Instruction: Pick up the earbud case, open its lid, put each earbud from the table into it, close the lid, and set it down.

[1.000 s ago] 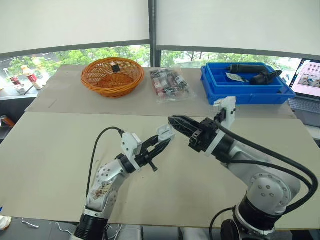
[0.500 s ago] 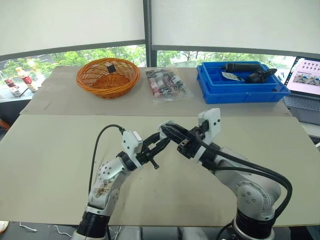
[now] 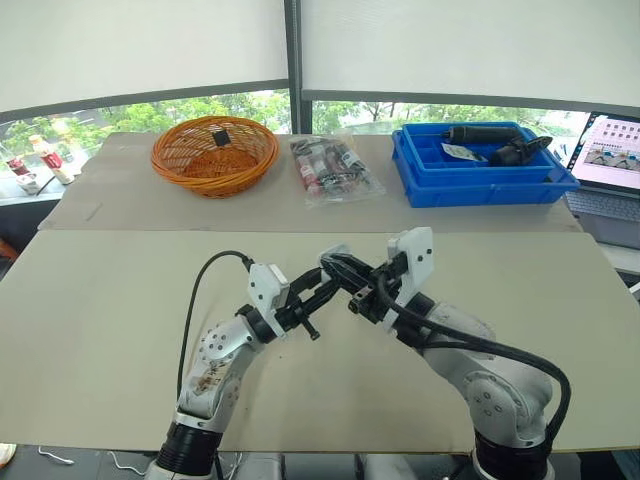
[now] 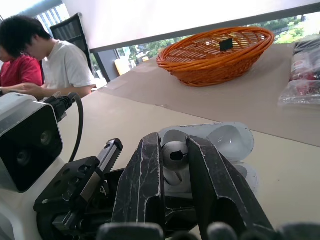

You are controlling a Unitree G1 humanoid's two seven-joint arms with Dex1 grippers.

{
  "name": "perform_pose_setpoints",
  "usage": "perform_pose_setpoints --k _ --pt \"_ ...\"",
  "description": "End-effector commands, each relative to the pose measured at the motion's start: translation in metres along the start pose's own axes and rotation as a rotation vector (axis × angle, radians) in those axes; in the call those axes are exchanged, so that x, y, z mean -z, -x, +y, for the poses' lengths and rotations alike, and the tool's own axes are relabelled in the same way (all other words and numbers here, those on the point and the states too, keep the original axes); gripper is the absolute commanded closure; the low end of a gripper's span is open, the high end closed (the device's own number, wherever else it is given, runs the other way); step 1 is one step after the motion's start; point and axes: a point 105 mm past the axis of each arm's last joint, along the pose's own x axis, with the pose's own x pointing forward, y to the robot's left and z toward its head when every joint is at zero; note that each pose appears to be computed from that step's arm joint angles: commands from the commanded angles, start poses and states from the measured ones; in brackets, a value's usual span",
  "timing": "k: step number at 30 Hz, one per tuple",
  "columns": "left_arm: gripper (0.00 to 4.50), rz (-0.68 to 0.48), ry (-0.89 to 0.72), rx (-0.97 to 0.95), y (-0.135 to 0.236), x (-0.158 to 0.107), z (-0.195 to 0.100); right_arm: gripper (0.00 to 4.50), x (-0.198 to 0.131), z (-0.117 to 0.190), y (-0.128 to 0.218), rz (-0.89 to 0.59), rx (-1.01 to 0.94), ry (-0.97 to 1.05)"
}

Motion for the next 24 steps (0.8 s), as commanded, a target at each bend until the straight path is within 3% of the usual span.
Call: perform_pose_setpoints --k 1,2,8,11,16,24 --pt "3.89 -0.065 -0.055 0.006 -0.002 -0.017 0.000 2.44 -0.008 -0.002 0.008 -0.017 0.014 0.048" --pt "3.89 -0.062 -0.055 0.003 -0.001 -0.017 0.000 2.15 -0.011 -0.002 0.012 -0.010 0.001 0.065" --pt "3.89 -0.044 -0.059 -0.013 0.005 -0.012 0.002 2.12 -0.021 -0.001 0.038 0.034 -0.057 0.130" --pt "3.89 -0.024 -0.073 -0.032 0.010 -0.009 0.006 2.12 -0.030 -0.016 0.061 0.040 0.006 0.272" --pt "3.89 0.003 -0.110 -0.076 0.023 -0.006 0.014 2.12 -0.007 -0.063 0.115 0.155 0.272 0.315" --pt "3.89 0.045 -0.126 -0.121 0.039 0.004 0.019 2.12 0.032 -0.100 0.209 0.276 0.554 0.351"
